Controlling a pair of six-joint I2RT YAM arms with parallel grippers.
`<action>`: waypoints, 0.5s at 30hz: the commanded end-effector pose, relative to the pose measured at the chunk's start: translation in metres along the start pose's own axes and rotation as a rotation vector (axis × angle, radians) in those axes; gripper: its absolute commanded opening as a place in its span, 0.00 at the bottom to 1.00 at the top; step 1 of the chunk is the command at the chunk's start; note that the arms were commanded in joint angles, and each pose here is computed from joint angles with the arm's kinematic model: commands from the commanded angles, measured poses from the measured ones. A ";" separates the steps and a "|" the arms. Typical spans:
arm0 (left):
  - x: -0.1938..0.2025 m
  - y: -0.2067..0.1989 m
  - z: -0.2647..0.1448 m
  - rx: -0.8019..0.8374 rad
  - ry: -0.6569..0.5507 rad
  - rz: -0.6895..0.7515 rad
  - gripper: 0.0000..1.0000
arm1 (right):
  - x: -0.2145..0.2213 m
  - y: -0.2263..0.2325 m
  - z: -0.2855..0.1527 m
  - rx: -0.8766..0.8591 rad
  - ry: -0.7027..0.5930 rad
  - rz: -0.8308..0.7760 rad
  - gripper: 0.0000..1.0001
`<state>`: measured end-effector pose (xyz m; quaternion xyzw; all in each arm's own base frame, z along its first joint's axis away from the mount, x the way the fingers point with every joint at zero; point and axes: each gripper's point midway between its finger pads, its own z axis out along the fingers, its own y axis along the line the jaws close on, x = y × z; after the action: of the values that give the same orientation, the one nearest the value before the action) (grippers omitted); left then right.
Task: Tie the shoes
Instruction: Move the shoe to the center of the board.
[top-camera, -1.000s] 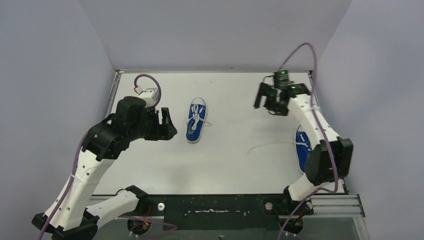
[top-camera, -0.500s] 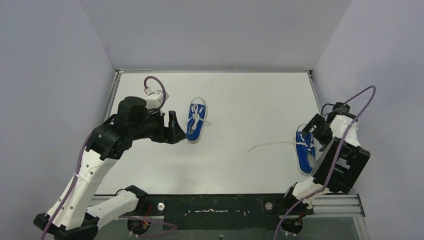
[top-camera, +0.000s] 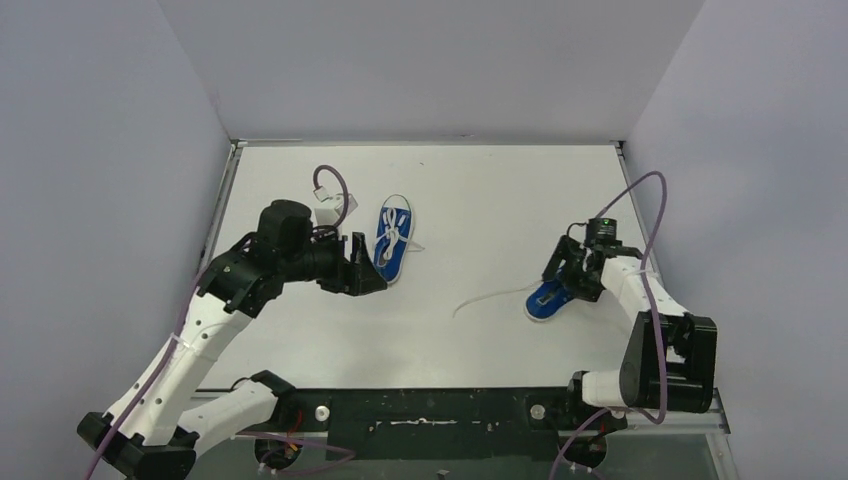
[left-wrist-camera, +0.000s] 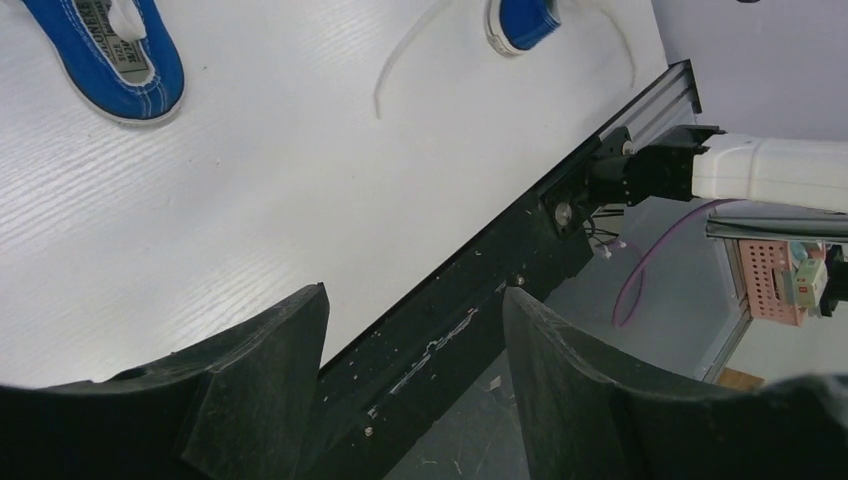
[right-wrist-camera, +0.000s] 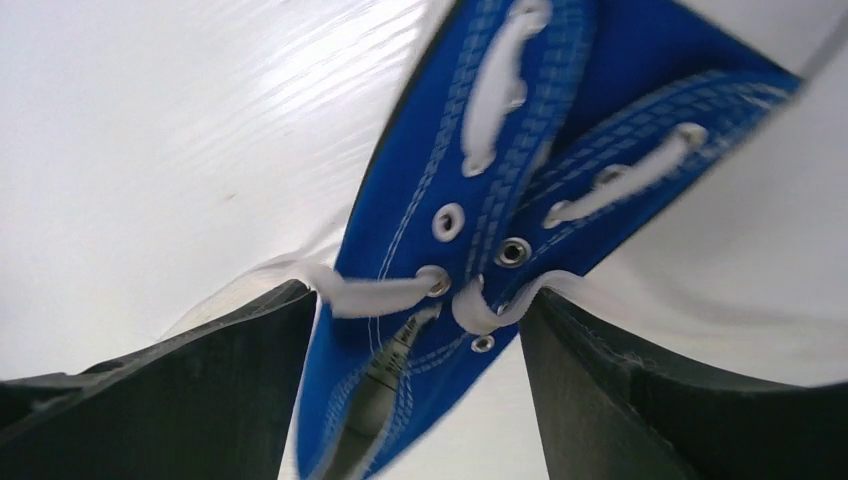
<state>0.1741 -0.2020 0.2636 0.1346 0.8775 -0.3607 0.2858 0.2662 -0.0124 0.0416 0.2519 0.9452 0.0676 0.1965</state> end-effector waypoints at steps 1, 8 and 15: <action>-0.014 -0.015 0.024 0.104 -0.037 0.006 0.61 | 0.028 0.052 0.009 -0.074 0.017 -0.062 0.73; -0.020 -0.006 0.054 0.069 -0.060 0.062 0.52 | 0.080 0.118 0.029 -0.152 0.103 -0.437 0.56; -0.015 0.010 0.060 0.022 -0.042 0.121 0.51 | 0.144 0.167 0.016 -0.303 0.214 -0.831 0.53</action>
<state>0.1988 -0.2348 0.2183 0.1537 0.8823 -0.3548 0.2685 0.2835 0.1563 0.0348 -0.0710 0.9692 0.0764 0.2230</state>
